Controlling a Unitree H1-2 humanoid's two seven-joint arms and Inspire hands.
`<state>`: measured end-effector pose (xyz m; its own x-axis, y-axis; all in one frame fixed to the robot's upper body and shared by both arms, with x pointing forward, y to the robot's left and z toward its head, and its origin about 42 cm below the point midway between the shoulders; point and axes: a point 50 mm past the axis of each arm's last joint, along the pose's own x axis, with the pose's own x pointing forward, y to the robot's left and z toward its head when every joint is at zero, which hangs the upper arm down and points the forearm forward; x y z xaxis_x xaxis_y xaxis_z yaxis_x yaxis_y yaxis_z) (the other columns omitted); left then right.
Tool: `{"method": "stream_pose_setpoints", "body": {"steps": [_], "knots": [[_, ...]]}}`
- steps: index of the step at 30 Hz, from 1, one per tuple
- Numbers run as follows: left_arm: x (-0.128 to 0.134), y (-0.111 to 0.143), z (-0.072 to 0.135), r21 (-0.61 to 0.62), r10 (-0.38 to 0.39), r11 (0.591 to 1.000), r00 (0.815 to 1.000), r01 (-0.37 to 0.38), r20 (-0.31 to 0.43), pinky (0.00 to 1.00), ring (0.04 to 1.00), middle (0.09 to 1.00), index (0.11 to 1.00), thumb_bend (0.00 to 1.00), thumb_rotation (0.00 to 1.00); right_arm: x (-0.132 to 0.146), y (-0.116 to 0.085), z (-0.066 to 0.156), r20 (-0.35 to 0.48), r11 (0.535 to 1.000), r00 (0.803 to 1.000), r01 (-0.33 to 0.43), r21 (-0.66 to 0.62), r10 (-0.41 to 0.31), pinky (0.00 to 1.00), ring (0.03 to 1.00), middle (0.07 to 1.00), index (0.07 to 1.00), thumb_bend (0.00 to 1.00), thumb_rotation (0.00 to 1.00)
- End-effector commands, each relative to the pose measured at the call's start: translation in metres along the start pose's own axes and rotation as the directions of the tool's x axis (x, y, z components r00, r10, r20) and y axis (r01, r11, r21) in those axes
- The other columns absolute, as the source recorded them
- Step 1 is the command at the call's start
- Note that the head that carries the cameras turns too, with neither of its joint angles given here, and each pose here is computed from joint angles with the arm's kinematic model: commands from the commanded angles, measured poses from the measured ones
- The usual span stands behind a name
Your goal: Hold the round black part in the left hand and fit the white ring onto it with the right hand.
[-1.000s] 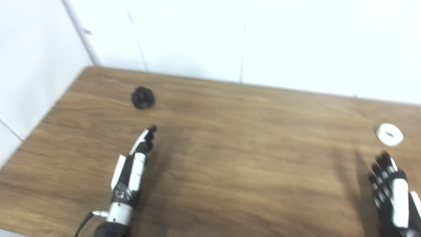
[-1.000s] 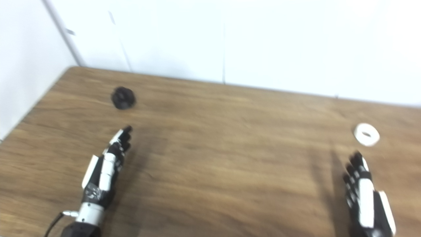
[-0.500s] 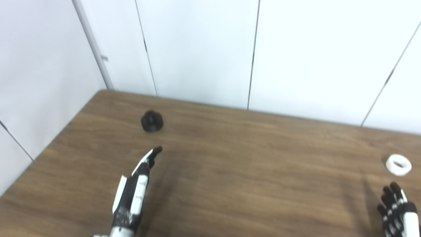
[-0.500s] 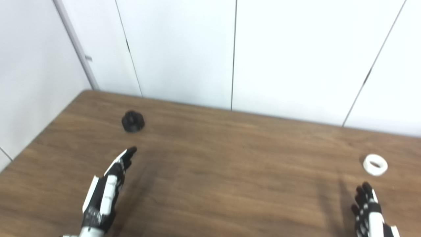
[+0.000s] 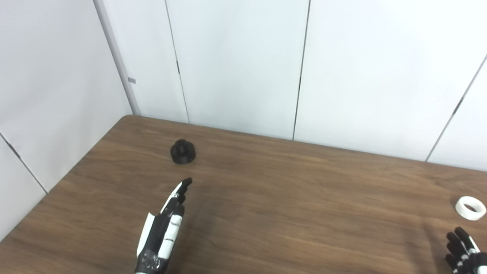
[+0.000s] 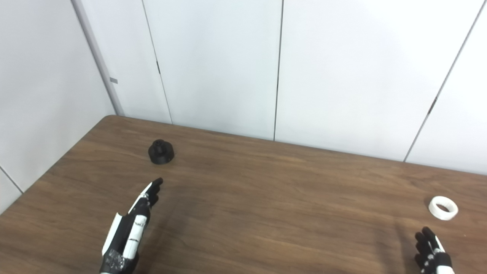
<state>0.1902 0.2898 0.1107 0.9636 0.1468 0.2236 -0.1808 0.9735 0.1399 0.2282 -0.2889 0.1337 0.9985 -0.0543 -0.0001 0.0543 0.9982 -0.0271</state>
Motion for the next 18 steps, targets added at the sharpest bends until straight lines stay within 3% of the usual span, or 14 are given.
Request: {"method": "stream_pose_setpoints", "body": {"steps": [1, 3, 7, 14, 16, 18], "knots": [[-0.021, -0.014, -0.010, -0.018, 0.009, 1.000, 0.995, -0.011, -0.098, 1.00, 1.000, 0.997, 0.957, 0.50, 0.87, -0.009, -0.005, -0.001, 0.015, 1.000, 1.000, 0.004, -0.025, -0.004, 1.00, 0.972, 0.944, 0.939, 0.62, 1.00], [-0.021, -0.012, -0.007, 0.008, 0.018, 1.000, 0.993, -0.017, -0.118, 1.00, 1.000, 1.000, 0.959, 0.54, 0.83, -0.009, -0.005, -0.001, 0.016, 0.999, 1.000, 0.005, -0.034, -0.005, 1.00, 0.971, 0.945, 0.942, 0.66, 1.00], [-0.013, -0.004, 0.004, 0.090, 0.040, 0.995, 0.993, -0.031, -0.110, 1.00, 1.000, 0.982, 0.938, 0.61, 0.65, -0.008, -0.003, -0.002, 0.027, 0.999, 1.000, 0.007, -0.035, -0.006, 1.00, 0.970, 0.944, 0.945, 0.69, 1.00], [0.013, 0.012, 0.029, 0.215, 0.092, 0.974, 0.994, -0.077, -0.062, 0.98, 0.973, 0.953, 0.929, 0.80, 0.48, -0.006, -0.001, -0.004, 0.026, 0.999, 1.000, 0.005, -0.050, -0.004, 1.00, 0.972, 0.944, 0.945, 0.76, 1.00], [0.025, 0.018, 0.040, 0.256, 0.112, 0.962, 0.993, -0.097, -0.043, 1.00, 0.990, 0.955, 0.915, 0.92, 0.43, -0.005, -0.001, -0.004, 0.029, 0.999, 1.000, 0.005, -0.049, -0.003, 1.00, 0.969, 0.942, 0.943, 0.78, 1.00], [0.038, 0.026, 0.051, 0.332, 0.120, 0.937, 0.993, -0.109, -0.012, 1.00, 0.997, 0.958, 0.910, 0.94, 0.40, -0.004, -0.001, -0.005, 0.030, 0.999, 1.000, 0.007, -0.053, -0.006, 1.00, 0.960, 0.937, 0.938, 0.78, 0.99]]}}
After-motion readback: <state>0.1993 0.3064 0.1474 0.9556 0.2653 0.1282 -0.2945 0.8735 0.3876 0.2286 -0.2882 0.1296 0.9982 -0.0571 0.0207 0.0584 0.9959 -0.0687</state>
